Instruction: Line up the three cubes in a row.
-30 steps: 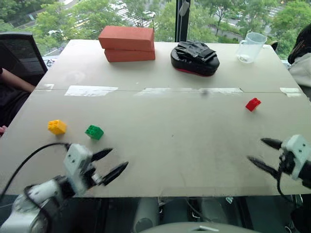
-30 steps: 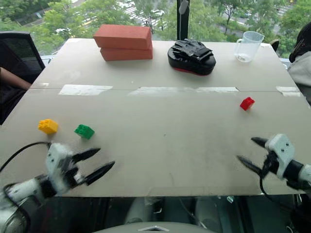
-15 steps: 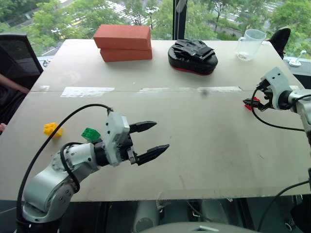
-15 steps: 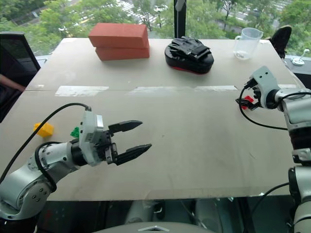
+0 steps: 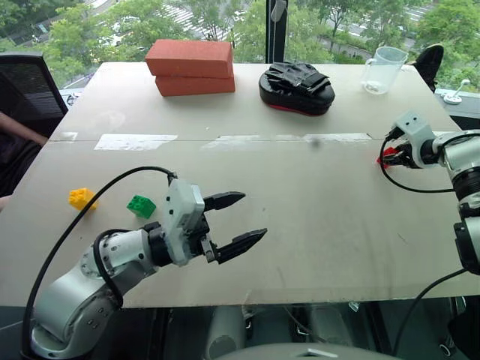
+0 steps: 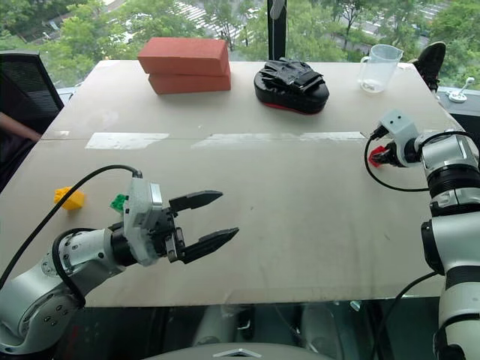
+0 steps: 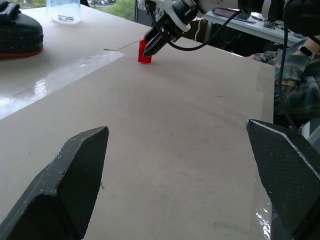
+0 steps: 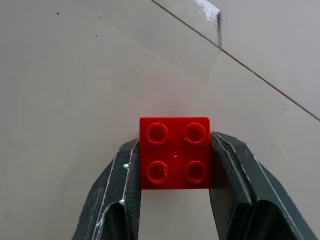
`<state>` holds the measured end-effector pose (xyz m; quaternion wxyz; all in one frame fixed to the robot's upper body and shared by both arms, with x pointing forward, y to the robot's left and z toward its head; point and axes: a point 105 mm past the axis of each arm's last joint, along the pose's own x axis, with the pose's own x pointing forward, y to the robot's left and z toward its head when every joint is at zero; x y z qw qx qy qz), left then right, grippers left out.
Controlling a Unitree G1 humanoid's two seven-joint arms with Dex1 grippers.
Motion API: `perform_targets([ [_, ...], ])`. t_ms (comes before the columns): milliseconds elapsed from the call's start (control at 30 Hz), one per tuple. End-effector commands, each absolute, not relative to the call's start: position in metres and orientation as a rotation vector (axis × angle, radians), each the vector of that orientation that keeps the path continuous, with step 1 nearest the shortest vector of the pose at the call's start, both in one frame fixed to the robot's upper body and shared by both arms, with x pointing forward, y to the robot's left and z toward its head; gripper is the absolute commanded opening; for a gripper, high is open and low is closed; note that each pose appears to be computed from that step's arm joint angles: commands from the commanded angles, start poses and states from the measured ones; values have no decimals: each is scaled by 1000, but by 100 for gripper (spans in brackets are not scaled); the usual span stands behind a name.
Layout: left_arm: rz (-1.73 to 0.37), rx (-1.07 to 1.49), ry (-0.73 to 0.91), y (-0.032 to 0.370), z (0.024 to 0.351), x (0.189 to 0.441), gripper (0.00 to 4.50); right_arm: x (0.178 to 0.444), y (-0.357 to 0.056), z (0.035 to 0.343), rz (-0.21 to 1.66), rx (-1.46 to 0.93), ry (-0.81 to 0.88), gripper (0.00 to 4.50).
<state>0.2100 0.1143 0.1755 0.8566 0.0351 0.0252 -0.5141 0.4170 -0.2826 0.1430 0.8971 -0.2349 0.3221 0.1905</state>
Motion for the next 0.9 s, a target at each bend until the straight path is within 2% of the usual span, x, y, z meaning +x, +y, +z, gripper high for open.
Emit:
perform_targets([
  [33,-1085,91,4,114,184,207,450,418,-268,165,503,-483,567,133],
  [133,-1082,86,11,117,182,205,450,404,-239,177,724,-473,485,133],
  [233,-1094,125,72,125,170,197,450,357,-163,184,1131,-587,408,133],
  [300,-1096,151,99,129,165,195,450,339,-128,173,1255,-685,408,133],
  [400,-1106,177,106,131,163,193,450,342,-107,157,1282,-773,434,133],
  [533,-1100,179,99,134,163,193,450,354,-103,147,1261,-863,452,133],
  [900,-1070,188,96,137,160,189,450,367,-92,149,1265,-887,458,133],
])
